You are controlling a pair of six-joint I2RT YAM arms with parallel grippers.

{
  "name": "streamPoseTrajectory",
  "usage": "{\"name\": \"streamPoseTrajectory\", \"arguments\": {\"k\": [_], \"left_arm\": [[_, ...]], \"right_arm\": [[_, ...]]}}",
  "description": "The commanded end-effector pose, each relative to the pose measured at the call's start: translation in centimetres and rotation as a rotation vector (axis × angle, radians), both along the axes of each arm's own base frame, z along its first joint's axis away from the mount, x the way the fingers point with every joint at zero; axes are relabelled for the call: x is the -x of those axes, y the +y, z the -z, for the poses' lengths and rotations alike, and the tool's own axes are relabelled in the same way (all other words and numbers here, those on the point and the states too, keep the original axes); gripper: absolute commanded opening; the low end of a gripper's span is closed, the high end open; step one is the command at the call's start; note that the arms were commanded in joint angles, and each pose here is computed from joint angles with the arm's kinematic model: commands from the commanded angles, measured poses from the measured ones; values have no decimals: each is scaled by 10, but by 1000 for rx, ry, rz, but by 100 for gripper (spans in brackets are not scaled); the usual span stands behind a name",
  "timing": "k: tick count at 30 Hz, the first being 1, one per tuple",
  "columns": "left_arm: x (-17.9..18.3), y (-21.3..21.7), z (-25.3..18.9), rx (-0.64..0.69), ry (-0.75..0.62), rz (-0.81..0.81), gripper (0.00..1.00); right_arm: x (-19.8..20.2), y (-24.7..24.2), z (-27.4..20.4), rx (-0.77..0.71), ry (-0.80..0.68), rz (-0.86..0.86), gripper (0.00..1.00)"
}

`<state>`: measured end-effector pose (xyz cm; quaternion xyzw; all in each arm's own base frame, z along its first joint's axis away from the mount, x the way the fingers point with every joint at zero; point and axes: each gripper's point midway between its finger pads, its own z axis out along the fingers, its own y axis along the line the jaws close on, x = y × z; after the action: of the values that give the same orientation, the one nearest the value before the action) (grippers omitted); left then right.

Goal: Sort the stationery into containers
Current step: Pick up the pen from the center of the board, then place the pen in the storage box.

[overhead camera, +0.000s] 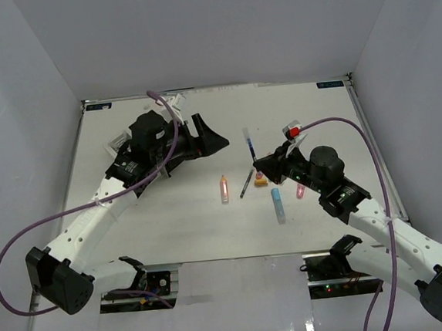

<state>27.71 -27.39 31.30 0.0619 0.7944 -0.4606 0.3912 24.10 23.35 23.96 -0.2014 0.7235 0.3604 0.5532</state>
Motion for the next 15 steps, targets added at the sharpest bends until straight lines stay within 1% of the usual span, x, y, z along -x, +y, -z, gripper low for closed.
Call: {"name": "streamPoseTrajectory", "arguments": {"k": [1, 2, 3, 5, 6, 9, 13, 15], "left_arm": [[-10, -20, -15, 23, -54, -34, 95], [-13, -25, -17, 21, -70, -46, 95], [-8, -34, -16, 16, -76, -30, 93], [-14, -42, -13, 0, -94, -47, 90], [-12, -47, -10, -6, -97, -38, 87], [-14, -57, -5, -25, -107, -41, 83], [-17, -64, 0, -35, -114, -43, 69], [-19, -67, 2, -41, -119, -37, 60]], "right_arm": [[7, 17, -19, -43, -75, -83, 8], [8, 19, -21, -52, -79, -90, 8], [8, 21, -19, -55, -73, -95, 8], [9, 24, -20, -65, -73, -107, 8], [9, 26, -20, -66, -71, -110, 8], [9, 29, -19, -66, -67, -119, 8], [8, 32, -16, -63, -63, -122, 8], [7, 32, -13, -59, -59, -118, 8]]}}
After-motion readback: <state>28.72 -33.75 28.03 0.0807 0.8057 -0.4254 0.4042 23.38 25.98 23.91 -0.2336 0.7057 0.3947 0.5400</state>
